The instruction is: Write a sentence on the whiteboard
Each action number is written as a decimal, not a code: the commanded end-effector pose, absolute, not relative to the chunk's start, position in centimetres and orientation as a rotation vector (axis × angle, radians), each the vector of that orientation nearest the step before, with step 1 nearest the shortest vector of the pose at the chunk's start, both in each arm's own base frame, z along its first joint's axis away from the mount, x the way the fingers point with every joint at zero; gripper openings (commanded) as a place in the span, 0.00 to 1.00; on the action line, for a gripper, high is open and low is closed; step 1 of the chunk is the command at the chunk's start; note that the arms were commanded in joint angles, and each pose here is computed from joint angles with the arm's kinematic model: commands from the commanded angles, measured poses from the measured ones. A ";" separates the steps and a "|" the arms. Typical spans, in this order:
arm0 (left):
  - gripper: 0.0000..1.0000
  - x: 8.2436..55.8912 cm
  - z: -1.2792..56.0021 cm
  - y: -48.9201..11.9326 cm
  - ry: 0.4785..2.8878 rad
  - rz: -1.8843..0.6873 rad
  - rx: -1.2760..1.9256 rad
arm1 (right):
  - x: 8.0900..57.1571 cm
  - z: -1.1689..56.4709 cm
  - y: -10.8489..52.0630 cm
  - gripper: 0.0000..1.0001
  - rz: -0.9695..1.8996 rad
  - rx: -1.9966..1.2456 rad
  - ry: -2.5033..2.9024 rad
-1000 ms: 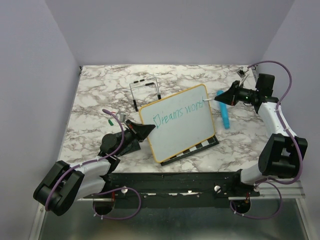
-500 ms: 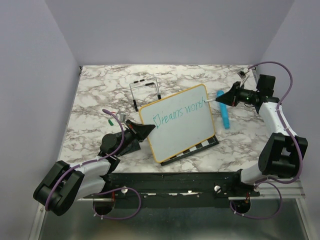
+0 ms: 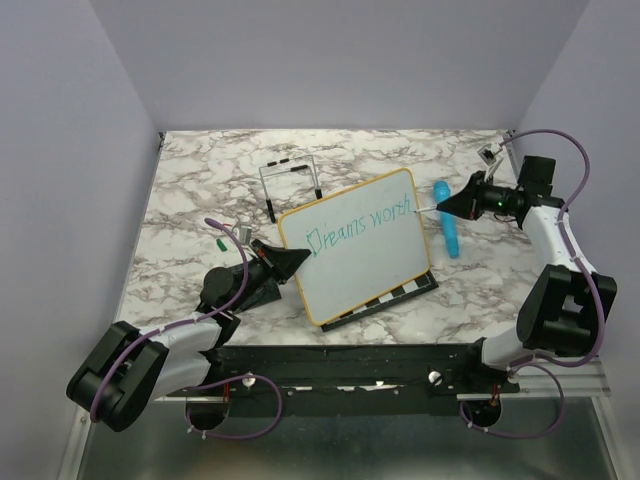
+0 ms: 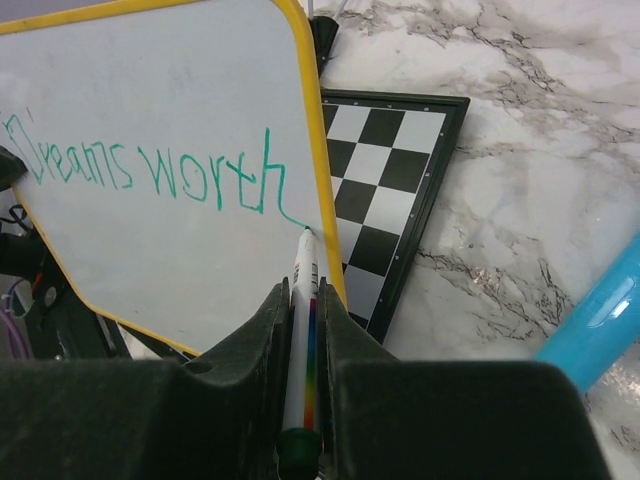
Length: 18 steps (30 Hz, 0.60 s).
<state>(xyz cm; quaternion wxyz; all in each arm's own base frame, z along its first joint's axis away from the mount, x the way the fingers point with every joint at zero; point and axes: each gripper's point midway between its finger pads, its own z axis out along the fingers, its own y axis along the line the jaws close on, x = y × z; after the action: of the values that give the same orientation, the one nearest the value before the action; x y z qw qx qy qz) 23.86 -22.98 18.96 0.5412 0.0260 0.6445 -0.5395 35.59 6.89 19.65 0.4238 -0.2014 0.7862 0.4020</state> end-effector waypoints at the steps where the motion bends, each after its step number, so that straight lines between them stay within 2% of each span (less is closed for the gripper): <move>1: 0.00 23.3 16.5 -23.4 1.603 -1.213 0.189 | 35.7 20.8 6.2 0.01 0.963 -0.518 1.944; 9: 0.00 23.3 16.4 -23.4 1.605 -1.209 0.185 | 34.1 25.6 8.0 0.01 1.099 -0.577 1.798; 18: 0.00 23.5 16.6 -23.4 1.601 -1.221 0.164 | 29.9 25.4 11.6 0.01 1.179 -0.705 1.734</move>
<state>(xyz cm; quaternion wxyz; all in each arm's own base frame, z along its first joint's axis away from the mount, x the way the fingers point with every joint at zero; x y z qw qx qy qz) 23.87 -23.00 18.99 0.5418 0.0269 0.6439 -0.5395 32.12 9.24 25.03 0.4564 -0.2453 0.7276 0.4495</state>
